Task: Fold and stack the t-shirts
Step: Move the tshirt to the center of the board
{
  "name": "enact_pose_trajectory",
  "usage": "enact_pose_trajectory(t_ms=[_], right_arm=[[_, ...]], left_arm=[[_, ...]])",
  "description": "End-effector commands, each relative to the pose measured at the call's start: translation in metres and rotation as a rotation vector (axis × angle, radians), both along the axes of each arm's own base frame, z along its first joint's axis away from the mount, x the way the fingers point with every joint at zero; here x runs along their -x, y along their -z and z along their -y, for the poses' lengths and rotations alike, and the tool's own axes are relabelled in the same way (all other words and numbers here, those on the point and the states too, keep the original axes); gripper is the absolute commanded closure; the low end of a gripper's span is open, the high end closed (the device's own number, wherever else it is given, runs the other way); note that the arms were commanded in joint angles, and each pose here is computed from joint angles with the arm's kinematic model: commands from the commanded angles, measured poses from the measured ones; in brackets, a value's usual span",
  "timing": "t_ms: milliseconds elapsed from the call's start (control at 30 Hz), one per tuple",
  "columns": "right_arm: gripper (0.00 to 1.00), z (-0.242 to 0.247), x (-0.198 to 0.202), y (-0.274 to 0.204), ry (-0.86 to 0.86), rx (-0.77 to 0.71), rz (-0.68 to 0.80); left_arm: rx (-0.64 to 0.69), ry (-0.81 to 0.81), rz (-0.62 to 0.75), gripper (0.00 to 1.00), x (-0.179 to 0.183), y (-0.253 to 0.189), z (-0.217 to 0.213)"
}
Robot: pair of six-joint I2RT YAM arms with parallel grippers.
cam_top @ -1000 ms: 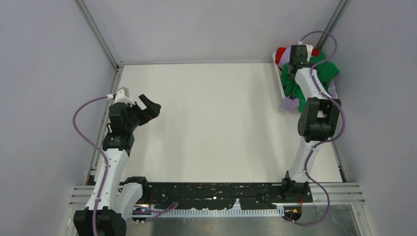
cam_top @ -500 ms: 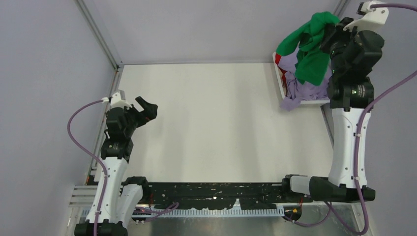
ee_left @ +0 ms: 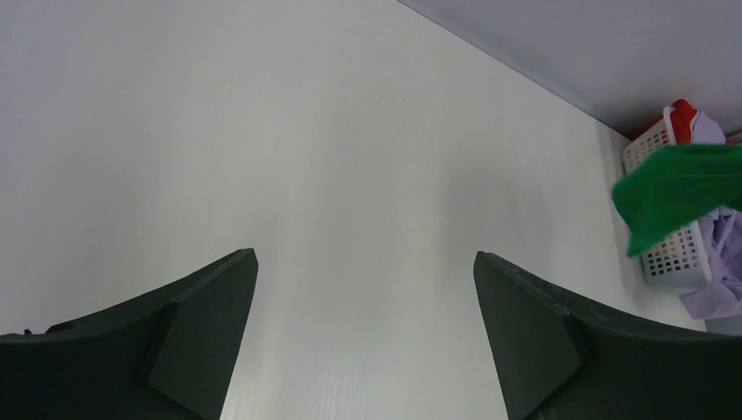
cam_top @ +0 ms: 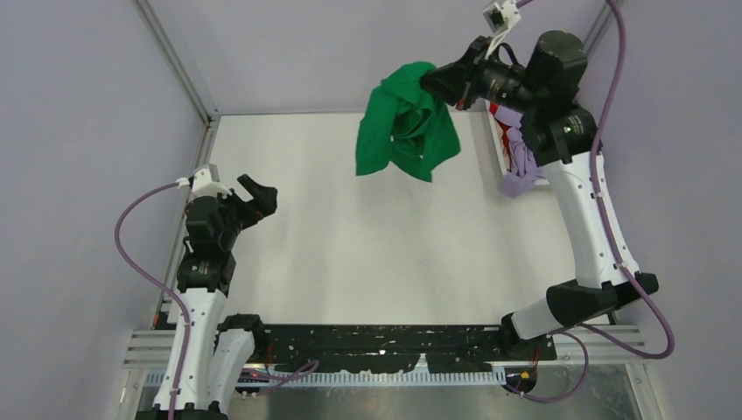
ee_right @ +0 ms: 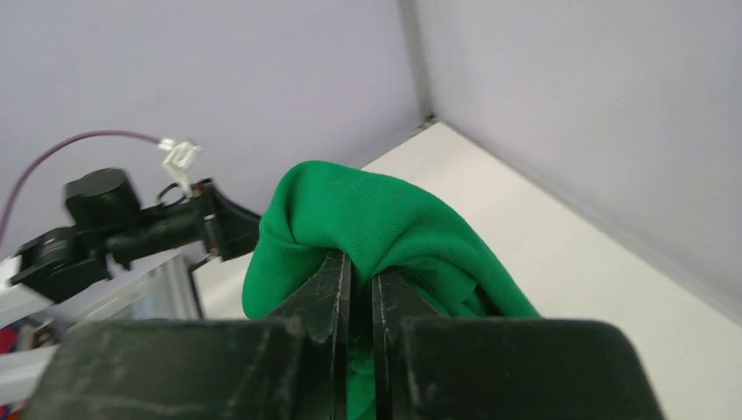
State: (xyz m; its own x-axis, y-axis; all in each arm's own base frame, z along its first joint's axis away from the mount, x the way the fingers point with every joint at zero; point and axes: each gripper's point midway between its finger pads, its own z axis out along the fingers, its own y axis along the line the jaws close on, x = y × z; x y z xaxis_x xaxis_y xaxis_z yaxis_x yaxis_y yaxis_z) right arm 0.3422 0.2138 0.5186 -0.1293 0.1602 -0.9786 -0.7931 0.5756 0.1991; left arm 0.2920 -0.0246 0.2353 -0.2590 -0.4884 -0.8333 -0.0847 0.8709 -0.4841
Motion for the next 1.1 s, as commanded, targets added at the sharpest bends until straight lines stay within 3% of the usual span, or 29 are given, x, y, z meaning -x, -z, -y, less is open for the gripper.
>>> enact_pose_trajectory(t_ms=[0,133,233,300,400,467,533,567,633,733,867,1067], right_arm=[[0.95,-0.043,0.055,-0.028,-0.331,-0.048,0.089],[0.85,-0.042,0.036,0.021,-0.286,0.004,0.0],[0.74,-0.008,-0.007,0.082,-0.005,0.051,-0.08],[0.67,0.025,-0.039,0.184,0.201,0.149,-0.259],[0.52,0.091,-0.062,0.291,0.467,0.31,-0.46],[0.41,0.13,-0.06,0.336,0.605,0.398,-0.584],[0.31,0.153,-0.055,0.349,0.711,0.446,-0.624],[0.15,0.156,-0.052,0.352,0.724,0.452,-0.632],[0.01,0.15,-0.045,0.345,0.714,0.432,-0.612],[0.04,0.128,-0.032,0.332,0.669,0.424,-0.56],[0.05,0.087,-0.001,0.34,0.624,0.53,-0.553],[0.04,-0.022,0.082,0.364,0.315,0.678,-0.54]], left_arm=[[-0.002,-0.045,-0.004,0.01,0.004,-0.002,-0.007],[-0.006,-0.087,-0.039,0.01,0.006,0.005,-0.014],[0.007,-0.065,-0.06,0.01,0.005,0.009,-0.01],[0.018,-0.053,-0.079,0.01,0.003,0.013,-0.007],[0.03,-0.032,-0.152,0.01,0.001,0.027,-0.003],[0.041,-0.001,-0.211,0.01,0.002,0.039,0.003],[0.055,0.031,-0.269,0.01,0.003,0.053,0.009],[0.064,0.039,-0.298,0.01,0.004,0.061,0.011],[0.084,0.042,-0.364,0.01,0.007,0.079,0.013],[0.111,0.05,-0.453,0.01,0.009,0.101,0.017],[0.138,0.066,-0.528,0.01,0.004,0.116,0.022],[0.134,0.053,-0.612,0.01,-0.001,0.134,0.019]])
